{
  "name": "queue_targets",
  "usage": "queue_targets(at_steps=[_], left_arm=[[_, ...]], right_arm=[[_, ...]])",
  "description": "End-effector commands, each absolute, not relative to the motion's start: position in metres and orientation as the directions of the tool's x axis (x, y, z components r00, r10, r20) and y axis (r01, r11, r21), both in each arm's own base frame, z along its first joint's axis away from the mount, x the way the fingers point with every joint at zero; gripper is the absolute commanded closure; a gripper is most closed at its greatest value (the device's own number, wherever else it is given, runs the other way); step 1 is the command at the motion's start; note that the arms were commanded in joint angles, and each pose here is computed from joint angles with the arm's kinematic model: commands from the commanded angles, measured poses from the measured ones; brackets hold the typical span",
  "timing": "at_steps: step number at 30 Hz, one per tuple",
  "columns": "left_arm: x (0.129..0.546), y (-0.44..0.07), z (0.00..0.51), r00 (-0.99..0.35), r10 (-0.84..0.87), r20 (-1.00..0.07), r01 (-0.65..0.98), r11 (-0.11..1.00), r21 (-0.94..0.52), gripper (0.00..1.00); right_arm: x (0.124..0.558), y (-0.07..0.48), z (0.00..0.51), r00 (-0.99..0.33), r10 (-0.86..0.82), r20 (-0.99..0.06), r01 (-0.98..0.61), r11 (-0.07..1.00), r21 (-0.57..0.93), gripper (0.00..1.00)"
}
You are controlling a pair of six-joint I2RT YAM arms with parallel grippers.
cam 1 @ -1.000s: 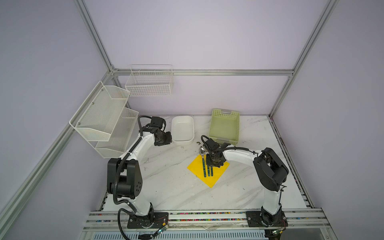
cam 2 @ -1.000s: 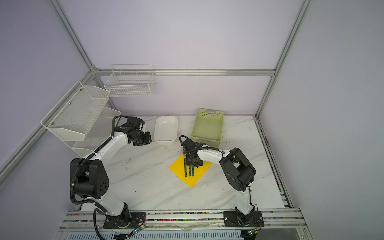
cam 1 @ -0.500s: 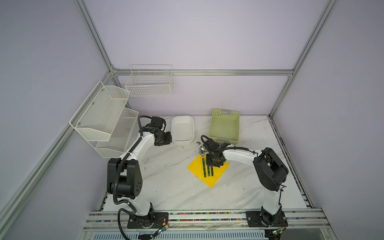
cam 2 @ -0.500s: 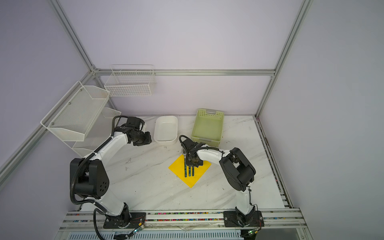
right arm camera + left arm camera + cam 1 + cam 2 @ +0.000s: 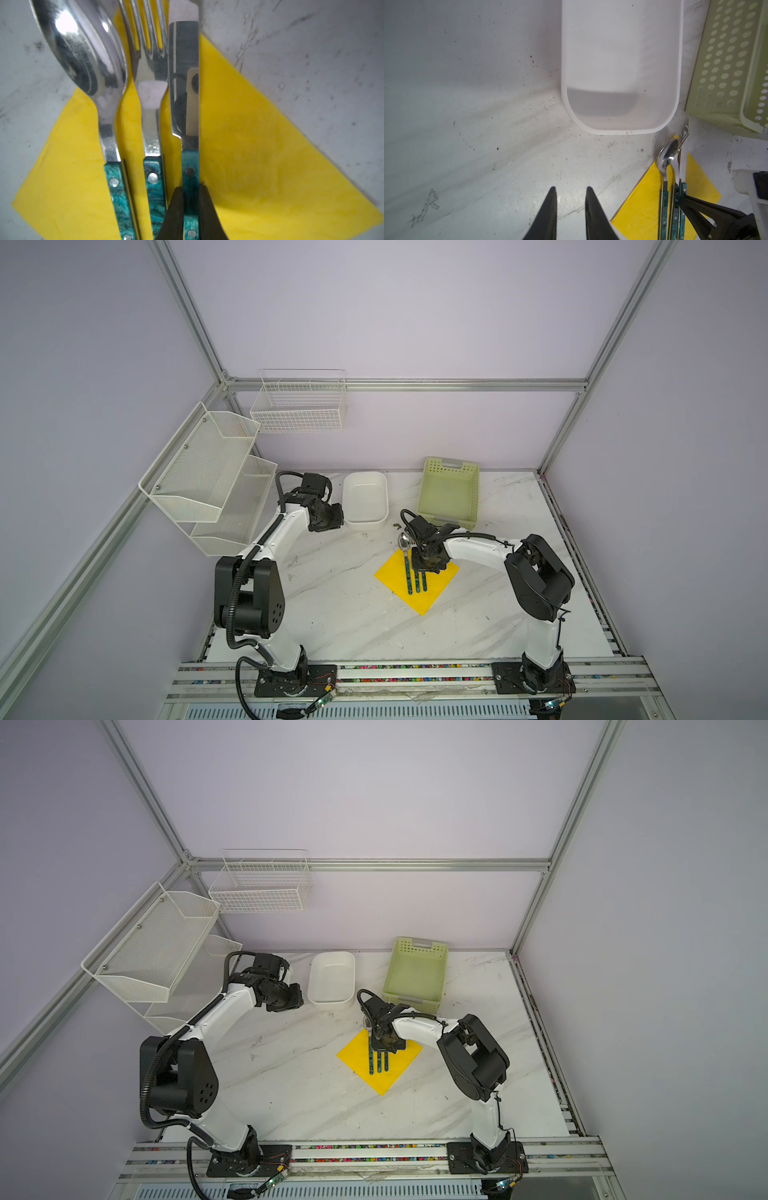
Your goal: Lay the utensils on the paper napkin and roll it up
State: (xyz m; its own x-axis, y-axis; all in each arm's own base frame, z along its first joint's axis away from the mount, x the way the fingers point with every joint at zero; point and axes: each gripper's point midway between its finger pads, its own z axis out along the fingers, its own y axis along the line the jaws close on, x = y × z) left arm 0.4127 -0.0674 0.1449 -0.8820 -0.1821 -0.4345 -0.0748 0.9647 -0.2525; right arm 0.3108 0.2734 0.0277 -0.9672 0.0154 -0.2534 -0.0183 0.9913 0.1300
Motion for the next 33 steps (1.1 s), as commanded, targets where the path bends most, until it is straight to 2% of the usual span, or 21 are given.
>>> queue_targets(at_steps=[1, 14, 21, 24, 26, 30, 33], left_arm=[[0.405, -0.063, 0.146, -0.881, -0.176, -0.439, -0.072, 0.967, -0.243, 0.76], [0.405, -0.063, 0.144, -0.883, -0.175, -0.435, -0.073, 0.967, -0.242, 0.75], [0.405, -0.064, 0.143, -0.885, -0.177, -0.431, -0.075, 0.967, -0.243, 0.75], [0.405, -0.064, 0.142, -0.886, -0.178, -0.428, -0.077, 0.967, -0.244, 0.75], [0.405, -0.064, 0.141, -0.887, -0.177, -0.426, -0.077, 0.967, -0.243, 0.75], [0.405, -0.064, 0.14, -0.888, -0.18, -0.424, -0.079, 0.966, -0.244, 0.75], [0.405, -0.064, 0.14, -0.888, -0.179, -0.425, -0.079, 0.967, -0.242, 0.75]], right_arm=[[0.31, 0.27, 0.027, -0.969, -0.003, -0.249, -0.026, 0.996, 0.091, 0.87], [0.312, 0.27, 0.037, -0.964, -0.005, -0.268, -0.031, 0.995, 0.094, 0.77], [0.318, 0.27, 0.072, -0.939, -0.036, -0.343, -0.08, 0.99, 0.115, 0.73], [0.316, 0.272, 0.087, -0.918, -0.126, -0.377, -0.181, 0.977, 0.115, 0.72], [0.314, 0.276, 0.097, -0.88, -0.249, -0.403, -0.313, 0.944, 0.1, 0.71], [0.293, 0.291, 0.109, -0.764, -0.478, -0.433, -0.57, 0.814, 0.107, 0.71], [0.264, 0.302, 0.111, -0.616, -0.647, -0.45, -0.751, 0.655, 0.087, 0.72]])
